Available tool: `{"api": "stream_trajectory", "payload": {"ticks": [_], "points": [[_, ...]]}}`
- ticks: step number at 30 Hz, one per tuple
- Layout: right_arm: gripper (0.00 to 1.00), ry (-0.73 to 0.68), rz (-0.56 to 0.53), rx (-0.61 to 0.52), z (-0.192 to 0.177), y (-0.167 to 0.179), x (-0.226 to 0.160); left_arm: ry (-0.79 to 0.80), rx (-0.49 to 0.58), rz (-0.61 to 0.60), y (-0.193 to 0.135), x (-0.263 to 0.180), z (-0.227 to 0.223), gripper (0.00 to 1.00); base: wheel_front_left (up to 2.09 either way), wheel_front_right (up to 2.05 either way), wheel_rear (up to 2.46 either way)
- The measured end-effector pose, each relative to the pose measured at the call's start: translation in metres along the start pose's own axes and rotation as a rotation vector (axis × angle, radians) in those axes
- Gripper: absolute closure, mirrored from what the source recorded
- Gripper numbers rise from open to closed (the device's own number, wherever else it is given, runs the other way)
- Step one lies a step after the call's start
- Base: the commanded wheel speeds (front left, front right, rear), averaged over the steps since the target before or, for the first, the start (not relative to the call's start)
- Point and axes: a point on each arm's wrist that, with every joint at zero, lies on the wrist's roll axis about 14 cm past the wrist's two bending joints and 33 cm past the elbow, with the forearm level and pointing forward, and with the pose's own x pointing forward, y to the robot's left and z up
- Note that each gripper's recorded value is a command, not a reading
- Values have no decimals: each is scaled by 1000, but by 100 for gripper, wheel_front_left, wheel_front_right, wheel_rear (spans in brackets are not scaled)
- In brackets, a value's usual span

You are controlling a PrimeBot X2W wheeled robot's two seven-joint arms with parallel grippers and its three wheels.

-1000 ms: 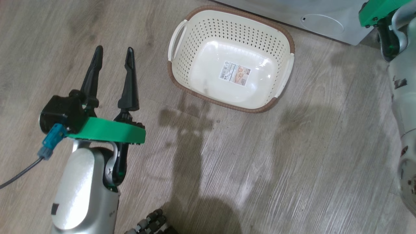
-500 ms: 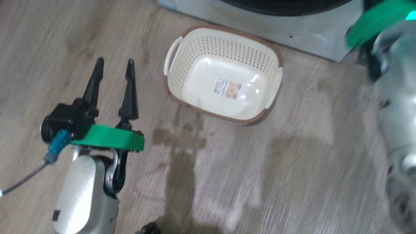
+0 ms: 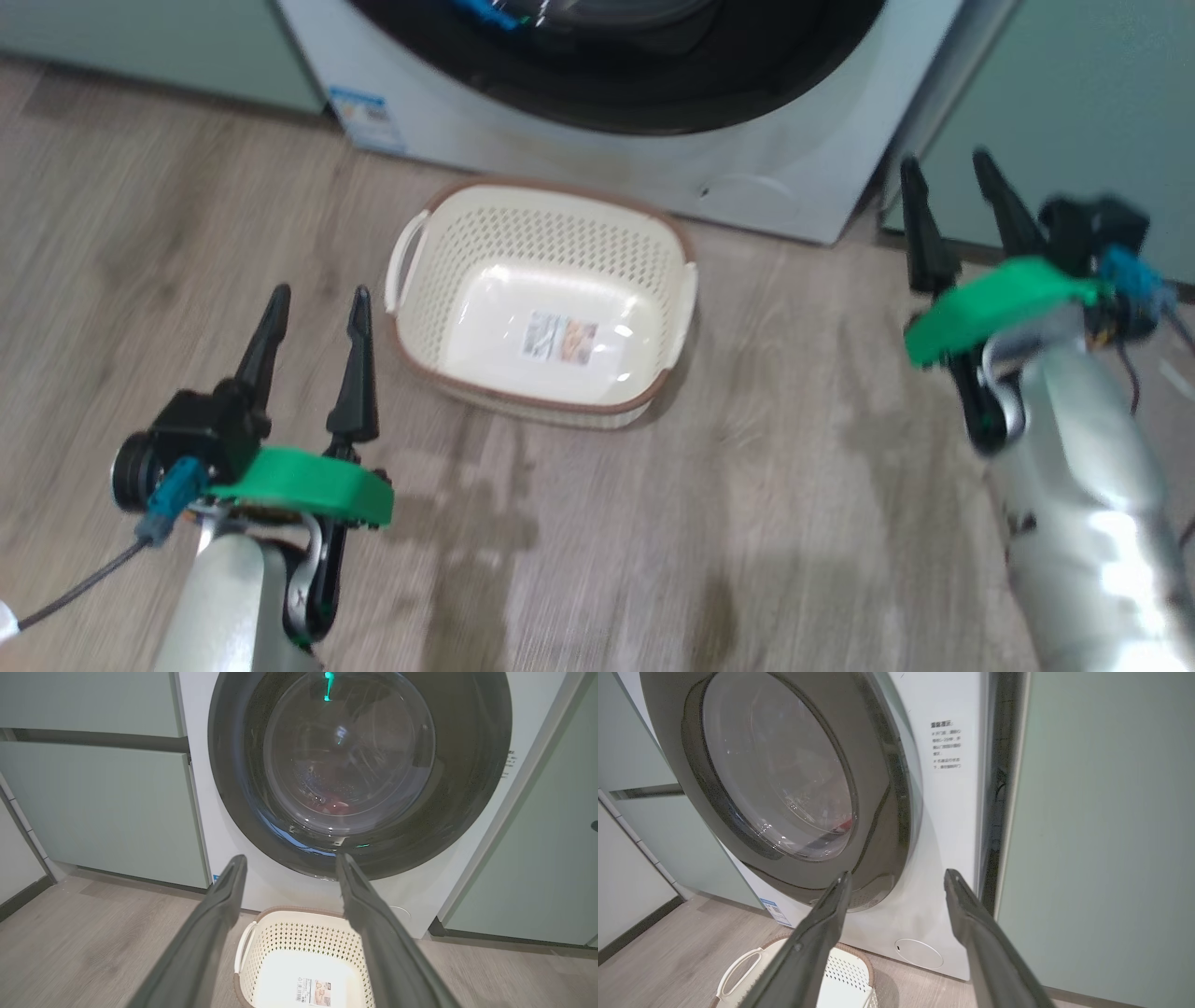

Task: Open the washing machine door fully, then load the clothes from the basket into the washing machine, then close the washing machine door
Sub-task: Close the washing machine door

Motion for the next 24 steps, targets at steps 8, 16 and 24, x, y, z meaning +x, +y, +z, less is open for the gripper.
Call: {"api": "stream_trajectory", "payload": {"ticks": [8, 16, 24], "points": [[0, -83, -104, 7, 19, -29, -69, -3, -6, -88, -26, -8, 3, 0, 0, 0, 0], [0, -117, -170, 15, 26, -42, -131, 25, 1, -151, -43, -20, 0, 0, 0, 0, 0], [0, -118, -233, 17, 34, -54, -178, 39, 10, -201, -54, -28, 0, 0, 0, 0, 0]]}}
